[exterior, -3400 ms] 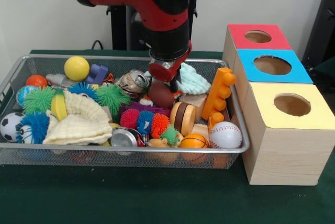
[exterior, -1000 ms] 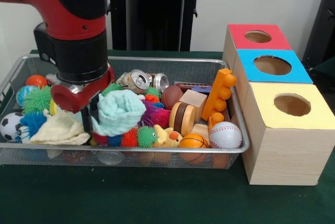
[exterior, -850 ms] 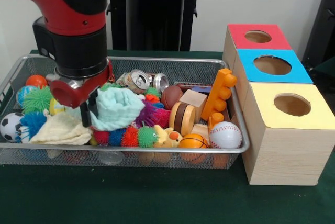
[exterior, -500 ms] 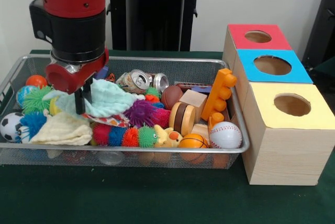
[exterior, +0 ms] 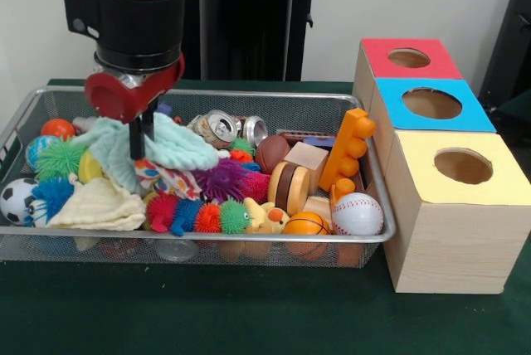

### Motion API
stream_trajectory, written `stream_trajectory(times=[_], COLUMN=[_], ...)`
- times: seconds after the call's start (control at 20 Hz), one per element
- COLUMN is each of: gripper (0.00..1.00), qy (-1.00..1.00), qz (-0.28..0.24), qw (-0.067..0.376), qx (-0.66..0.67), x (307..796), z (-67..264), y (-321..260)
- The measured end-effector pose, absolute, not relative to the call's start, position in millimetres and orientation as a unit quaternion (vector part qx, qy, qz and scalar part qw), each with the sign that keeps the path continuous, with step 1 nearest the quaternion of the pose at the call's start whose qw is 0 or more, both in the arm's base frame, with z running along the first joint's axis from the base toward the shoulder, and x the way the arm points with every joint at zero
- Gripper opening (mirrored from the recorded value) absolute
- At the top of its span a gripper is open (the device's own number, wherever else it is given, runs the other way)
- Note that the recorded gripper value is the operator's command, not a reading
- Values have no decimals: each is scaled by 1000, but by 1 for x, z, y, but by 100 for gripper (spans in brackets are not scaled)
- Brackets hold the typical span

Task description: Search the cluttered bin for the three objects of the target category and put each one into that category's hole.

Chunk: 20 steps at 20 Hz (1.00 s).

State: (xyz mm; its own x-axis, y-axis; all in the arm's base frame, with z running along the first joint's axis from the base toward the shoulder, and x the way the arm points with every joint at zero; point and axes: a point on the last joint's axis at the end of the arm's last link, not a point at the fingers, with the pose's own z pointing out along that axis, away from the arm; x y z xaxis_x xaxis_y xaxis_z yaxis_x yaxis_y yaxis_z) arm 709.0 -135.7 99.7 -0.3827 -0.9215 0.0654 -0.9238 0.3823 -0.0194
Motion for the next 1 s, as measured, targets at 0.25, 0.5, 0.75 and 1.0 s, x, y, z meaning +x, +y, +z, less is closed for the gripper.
stream_trajectory(times=[0.25, 0.5, 0.75, 1.0], gripper=[0, 0, 0, 0], qy=[-825, -819, -816, -821], qz=[21, 16, 13, 0], qw=[28, 34, 35, 27], qx=[564, 573, 577, 570], x=[697, 684, 677, 672], z=[107, 116, 124, 138], y=[-120, -105, -95, -81])
